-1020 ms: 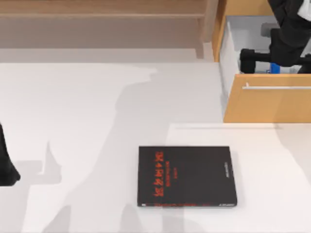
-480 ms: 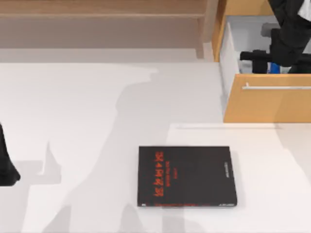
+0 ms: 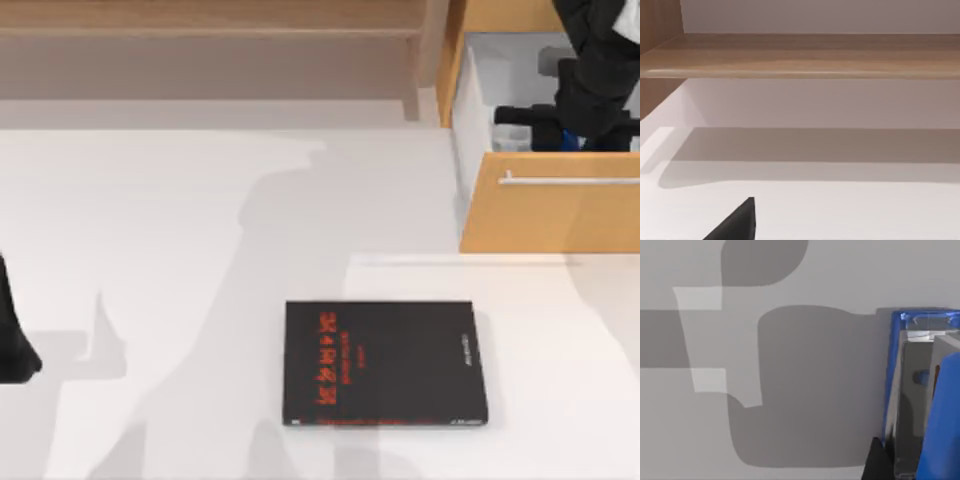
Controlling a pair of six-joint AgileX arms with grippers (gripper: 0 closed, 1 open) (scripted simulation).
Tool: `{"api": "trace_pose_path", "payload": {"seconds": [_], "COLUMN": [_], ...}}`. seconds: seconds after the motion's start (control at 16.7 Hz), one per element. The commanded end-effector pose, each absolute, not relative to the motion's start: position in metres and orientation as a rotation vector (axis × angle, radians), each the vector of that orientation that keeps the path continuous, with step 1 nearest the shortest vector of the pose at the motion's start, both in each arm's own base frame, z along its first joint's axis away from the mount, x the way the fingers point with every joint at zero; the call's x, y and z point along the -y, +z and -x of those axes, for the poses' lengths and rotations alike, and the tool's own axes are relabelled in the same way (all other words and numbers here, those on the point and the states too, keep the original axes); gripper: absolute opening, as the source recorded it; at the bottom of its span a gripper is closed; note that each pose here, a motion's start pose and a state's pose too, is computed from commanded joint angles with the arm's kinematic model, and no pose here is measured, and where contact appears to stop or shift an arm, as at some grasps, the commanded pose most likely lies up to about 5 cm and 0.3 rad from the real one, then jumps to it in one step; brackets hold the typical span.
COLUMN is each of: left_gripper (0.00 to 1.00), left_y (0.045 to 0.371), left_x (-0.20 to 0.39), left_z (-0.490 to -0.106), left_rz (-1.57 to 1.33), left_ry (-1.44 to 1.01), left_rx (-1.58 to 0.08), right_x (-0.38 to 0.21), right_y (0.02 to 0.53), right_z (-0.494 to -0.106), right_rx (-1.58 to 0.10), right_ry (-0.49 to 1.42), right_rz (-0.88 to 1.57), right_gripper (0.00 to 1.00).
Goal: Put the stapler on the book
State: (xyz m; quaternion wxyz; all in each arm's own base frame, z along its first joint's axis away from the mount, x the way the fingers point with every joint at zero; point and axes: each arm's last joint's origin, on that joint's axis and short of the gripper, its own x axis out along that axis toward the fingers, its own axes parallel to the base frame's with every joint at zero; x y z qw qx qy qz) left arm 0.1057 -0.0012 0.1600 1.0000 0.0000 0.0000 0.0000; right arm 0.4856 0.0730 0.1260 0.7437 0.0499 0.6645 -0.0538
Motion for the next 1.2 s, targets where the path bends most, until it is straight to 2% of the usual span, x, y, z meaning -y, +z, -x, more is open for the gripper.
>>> {"api": "trace_pose_path", "payload": {"seconds": [0.24, 0.54, 0.9, 1.2], "left_gripper": [1.00, 1.00, 1.00, 1.00], "left_y": [0.160, 0.160, 0.160, 0.160], "left_x": [0.001, 0.001, 0.001, 0.001], "left_z": [-0.106, -0.106, -0.106, -0.106], "left_rz": [0.000, 0.000, 0.000, 0.000], "left_ry": [0.000, 0.000, 0.000, 0.000], "left_rx": [0.000, 0.000, 0.000, 0.000], "right_x": [-0.073, -0.070, -0.071, -0.135], "right_y": [0.126, 0.151, 0.233, 0.282], "right_z": [-0.486, -0.479, -0.455, -0.421], "right_rx": [-1.456, -1.432, -1.286, -1.188], "right_ry": [-0.118, -0.090, 0.055, 0.265], "right_rz": [-0.109, -0.114, -0.152, -0.151], "right_gripper": [0.00, 0.00, 0.00, 0.00]}}
